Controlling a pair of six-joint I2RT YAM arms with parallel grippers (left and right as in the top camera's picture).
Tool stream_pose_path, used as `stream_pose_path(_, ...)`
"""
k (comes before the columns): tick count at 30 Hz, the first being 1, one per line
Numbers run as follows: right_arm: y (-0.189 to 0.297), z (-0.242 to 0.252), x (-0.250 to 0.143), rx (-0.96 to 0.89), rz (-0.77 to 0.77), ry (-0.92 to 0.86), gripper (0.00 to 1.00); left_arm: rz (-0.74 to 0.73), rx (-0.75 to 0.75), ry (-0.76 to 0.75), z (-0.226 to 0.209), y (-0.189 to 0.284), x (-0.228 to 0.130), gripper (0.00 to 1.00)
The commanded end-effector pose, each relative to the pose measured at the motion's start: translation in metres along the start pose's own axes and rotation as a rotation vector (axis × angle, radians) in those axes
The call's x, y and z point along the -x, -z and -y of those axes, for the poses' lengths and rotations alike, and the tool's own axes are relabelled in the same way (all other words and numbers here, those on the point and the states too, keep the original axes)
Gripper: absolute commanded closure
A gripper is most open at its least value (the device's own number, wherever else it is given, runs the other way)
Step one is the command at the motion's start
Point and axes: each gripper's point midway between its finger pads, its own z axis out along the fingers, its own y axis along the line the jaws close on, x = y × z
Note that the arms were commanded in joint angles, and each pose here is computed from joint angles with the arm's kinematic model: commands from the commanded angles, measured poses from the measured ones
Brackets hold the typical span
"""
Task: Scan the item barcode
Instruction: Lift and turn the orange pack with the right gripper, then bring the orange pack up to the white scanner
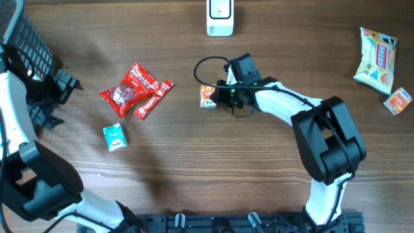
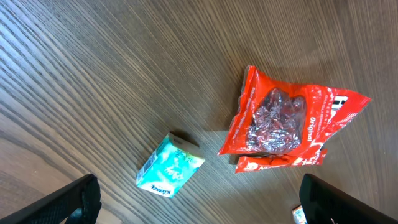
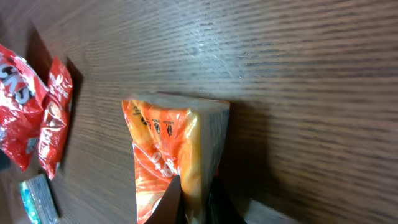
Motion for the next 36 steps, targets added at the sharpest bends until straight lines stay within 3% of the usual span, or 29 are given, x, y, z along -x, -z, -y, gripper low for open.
stream_pose_path(1,0.033,-0.002,0.030,-0.038,0.086,0.062,0.96,0.009,0.003,0.040,-0.005,0.004,0.004,0.00)
stream_pose_path(9,0.121,-0.020,0.085,-0.289,0.334,0.265,0.96,0.012,0.002,0.039,-0.005,0.004,0.004,0.00)
stream_pose_path(13,0.156,-0.014,0.108,-0.493,0.501,0.333,0.96,0.012,0.002,0.039,-0.005,0.004,0.004,0.00)
stream_pose_path(18,0.188,-0.020,0.138,-0.757,0.665,0.557,0.96,0.012,0.002,0.039,-0.005,0.004,0.004,0.00)
stream_pose_path(22,0.205,-0.045,0.158,-0.778,0.802,0.626,0.96,0.012,0.002,0.039,-0.005,0.004,0.004,0.00)
stream_pose_path(30,0.207,-0.075,0.192,-0.670,1.033,0.582,0.96,0.012,0.002,0.039,-0.005,0.004,0.004,0.00)
stream_pose_path(36,0.172,-0.085,0.214,-0.615,1.038,0.599,0.96,0.012,0.002,0.040,-0.005,0.004,0.005,0.00)
